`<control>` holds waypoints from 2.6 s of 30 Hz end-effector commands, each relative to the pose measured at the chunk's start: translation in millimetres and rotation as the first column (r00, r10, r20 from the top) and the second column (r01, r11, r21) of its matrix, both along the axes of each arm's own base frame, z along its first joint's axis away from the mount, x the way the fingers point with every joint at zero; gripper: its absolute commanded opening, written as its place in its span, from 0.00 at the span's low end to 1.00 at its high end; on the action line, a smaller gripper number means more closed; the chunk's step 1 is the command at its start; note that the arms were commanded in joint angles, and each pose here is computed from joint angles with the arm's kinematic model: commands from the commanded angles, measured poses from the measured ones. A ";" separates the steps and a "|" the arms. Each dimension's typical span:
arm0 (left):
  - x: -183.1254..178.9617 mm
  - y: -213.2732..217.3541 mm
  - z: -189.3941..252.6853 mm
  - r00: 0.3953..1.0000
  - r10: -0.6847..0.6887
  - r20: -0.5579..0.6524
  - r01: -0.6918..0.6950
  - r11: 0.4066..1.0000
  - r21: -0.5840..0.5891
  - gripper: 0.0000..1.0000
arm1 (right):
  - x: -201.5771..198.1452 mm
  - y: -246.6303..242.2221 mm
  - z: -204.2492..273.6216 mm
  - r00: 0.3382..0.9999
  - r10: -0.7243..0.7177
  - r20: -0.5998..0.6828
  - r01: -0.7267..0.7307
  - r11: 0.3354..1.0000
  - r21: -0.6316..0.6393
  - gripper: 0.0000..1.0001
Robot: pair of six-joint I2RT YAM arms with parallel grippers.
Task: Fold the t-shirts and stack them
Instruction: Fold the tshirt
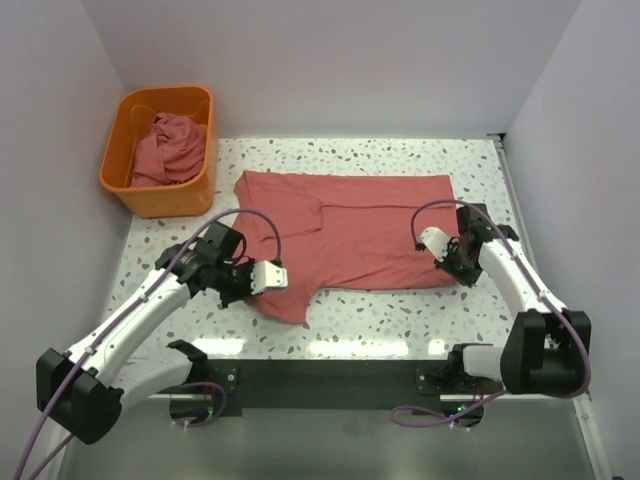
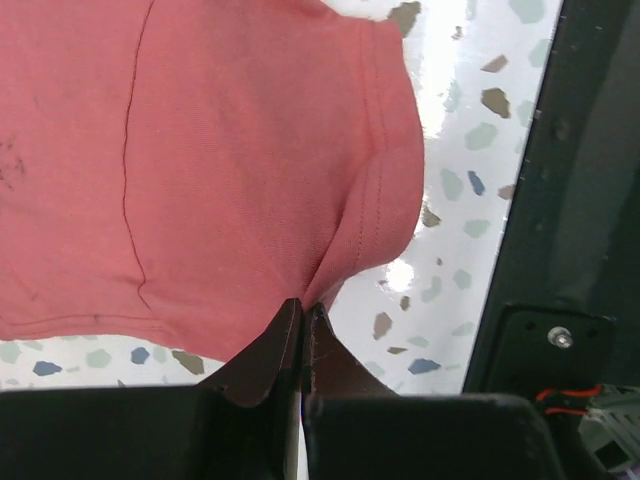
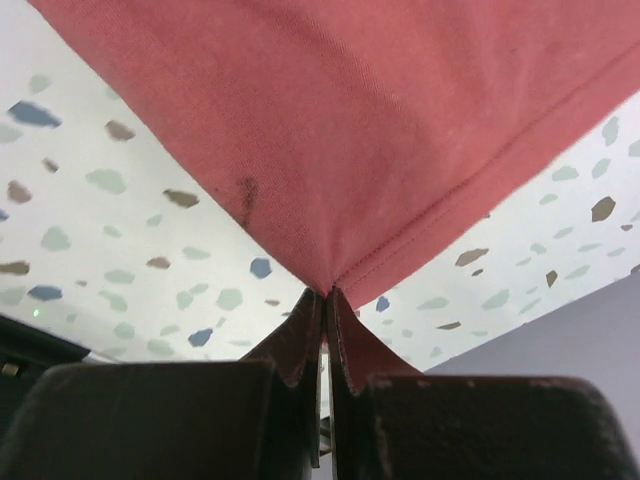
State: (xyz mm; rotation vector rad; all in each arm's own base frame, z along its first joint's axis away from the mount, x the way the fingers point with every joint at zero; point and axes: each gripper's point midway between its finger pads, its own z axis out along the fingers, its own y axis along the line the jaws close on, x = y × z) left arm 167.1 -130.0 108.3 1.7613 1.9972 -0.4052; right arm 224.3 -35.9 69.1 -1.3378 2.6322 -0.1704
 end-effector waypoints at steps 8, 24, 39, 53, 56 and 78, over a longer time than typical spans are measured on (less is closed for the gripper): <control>0.8 3.1 65.3 0.998 0.046 0.030 -0.044 0.997 -0.070 0.00 | -21.1 -16.5 26.6 0.999 0.032 -0.024 -0.031 0.999 0.034 0.00; 153.3 2.4 57.8 0.955 0.195 0.224 -0.193 0.981 -0.031 0.00 | 87.1 -24.9 27.8 0.999 -0.018 -0.032 0.021 0.998 0.067 0.00; 226.7 -2.7 32.0 0.956 0.205 0.211 -0.207 0.978 -0.010 0.00 | 129.4 -35.2 8.4 0.997 -0.079 -0.025 0.081 0.996 0.043 0.00; 241.7 4.2 21.3 0.950 0.246 0.192 -0.245 0.969 -0.028 0.00 | 149.7 -41.9 1.9 0.995 -0.099 -0.006 0.099 0.995 0.020 0.00; 240.7 5.0 17.5 0.951 0.249 0.185 -0.249 0.968 -0.023 0.00 | 153.7 -42.3 -0.3 0.993 -0.114 -0.008 0.114 0.993 0.022 0.00; 247.9 35.5 46.7 0.858 0.511 0.050 -0.501 0.854 -0.139 0.54 | 156.4 -41.2 35.8 0.966 -0.258 0.020 0.256 0.964 0.068 0.46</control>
